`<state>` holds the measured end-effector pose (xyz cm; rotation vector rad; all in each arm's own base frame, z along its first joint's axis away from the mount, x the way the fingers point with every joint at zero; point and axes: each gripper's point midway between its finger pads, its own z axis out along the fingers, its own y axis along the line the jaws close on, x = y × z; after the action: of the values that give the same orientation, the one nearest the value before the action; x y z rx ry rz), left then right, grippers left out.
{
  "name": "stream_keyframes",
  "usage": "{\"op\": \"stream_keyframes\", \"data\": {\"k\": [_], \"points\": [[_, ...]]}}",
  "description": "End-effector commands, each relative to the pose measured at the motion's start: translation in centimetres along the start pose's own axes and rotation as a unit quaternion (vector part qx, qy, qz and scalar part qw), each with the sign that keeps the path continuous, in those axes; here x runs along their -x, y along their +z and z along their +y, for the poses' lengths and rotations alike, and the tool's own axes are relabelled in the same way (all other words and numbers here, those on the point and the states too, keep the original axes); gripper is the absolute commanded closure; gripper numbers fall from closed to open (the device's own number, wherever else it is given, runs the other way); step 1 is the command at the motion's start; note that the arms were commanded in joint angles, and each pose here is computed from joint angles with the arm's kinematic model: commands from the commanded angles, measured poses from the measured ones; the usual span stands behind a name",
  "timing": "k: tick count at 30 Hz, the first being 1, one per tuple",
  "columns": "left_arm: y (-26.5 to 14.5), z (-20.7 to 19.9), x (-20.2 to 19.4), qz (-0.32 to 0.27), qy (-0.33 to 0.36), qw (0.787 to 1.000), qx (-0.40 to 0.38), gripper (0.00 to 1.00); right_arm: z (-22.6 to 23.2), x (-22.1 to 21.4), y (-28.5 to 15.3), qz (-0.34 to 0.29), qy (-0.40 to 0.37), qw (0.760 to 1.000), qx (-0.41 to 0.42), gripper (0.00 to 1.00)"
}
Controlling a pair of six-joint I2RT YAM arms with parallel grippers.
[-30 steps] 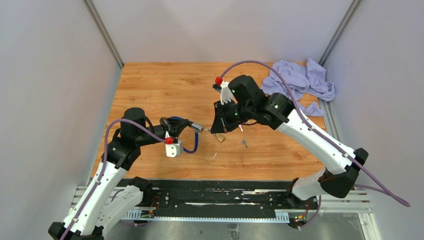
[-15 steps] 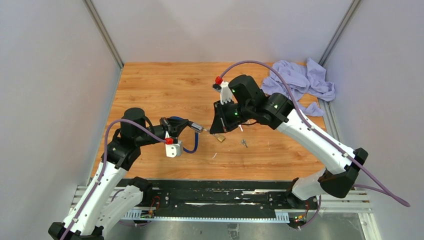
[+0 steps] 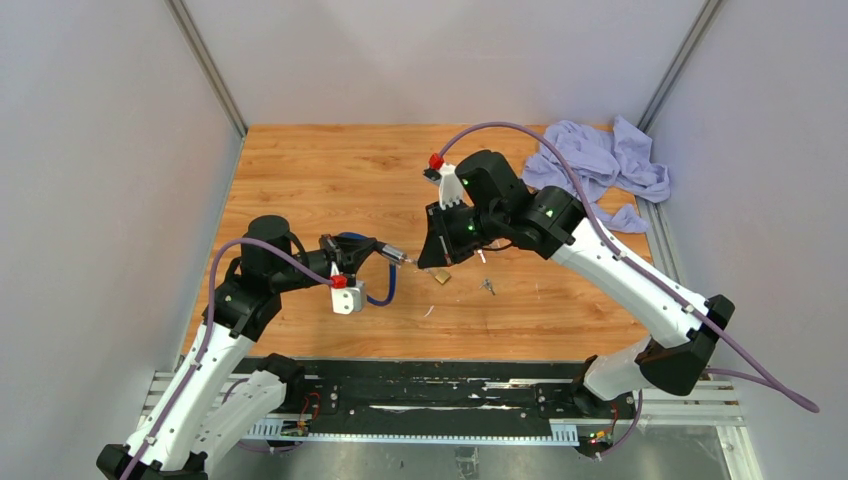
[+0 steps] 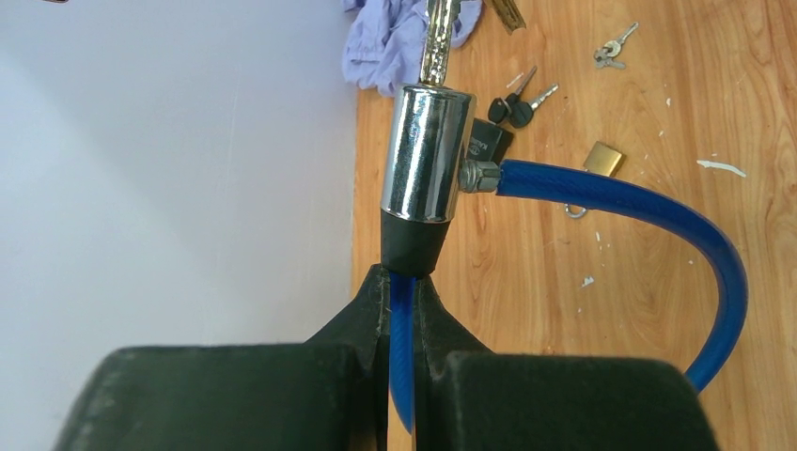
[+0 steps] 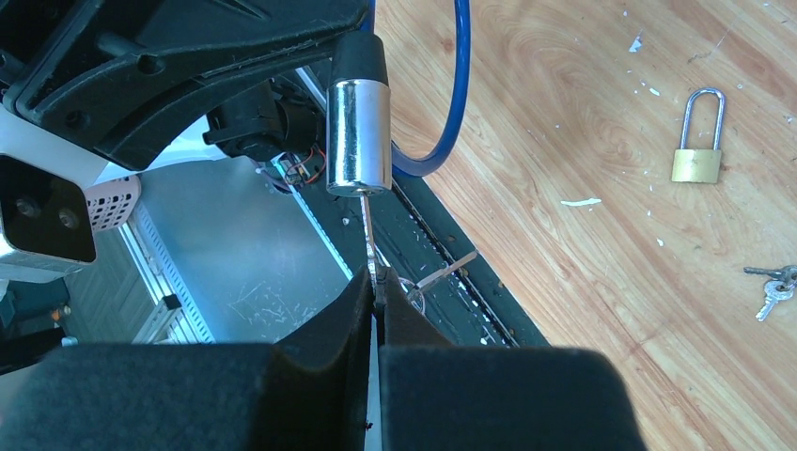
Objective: Unlock with the key
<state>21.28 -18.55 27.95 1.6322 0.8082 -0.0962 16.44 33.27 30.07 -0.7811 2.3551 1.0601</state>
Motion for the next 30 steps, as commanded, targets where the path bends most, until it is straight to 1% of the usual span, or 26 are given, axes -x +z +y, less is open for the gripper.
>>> {"op": "stream_keyframes", "data": {"k": [1,12,23,30], "points": [[-0.2,1.4,0.9,-0.012,0.033,0.999,0.021,1.0,-0.5,0.1,0.4,-0.002,0.009,1.0,-0.001,0.99],[-0.2,1.4,1.0,-0.012,0.039,0.999,0.021,1.0,-1.4,-0.1,0.7,-0.003,0.02,1.0,-0.018,0.99],[-0.2,1.1,1.0,-0.013,0.041,0.999,0.015,1.0,-0.1,0.3,-0.4,-0.017,0.012,1.0,0.023,0.99],[-0.2,1.1,0.9,-0.013,0.041,0.999,0.015,1.0,-0.1,0.6,-0.3,-0.019,0.014,0.999,0.026,0.99]]}}
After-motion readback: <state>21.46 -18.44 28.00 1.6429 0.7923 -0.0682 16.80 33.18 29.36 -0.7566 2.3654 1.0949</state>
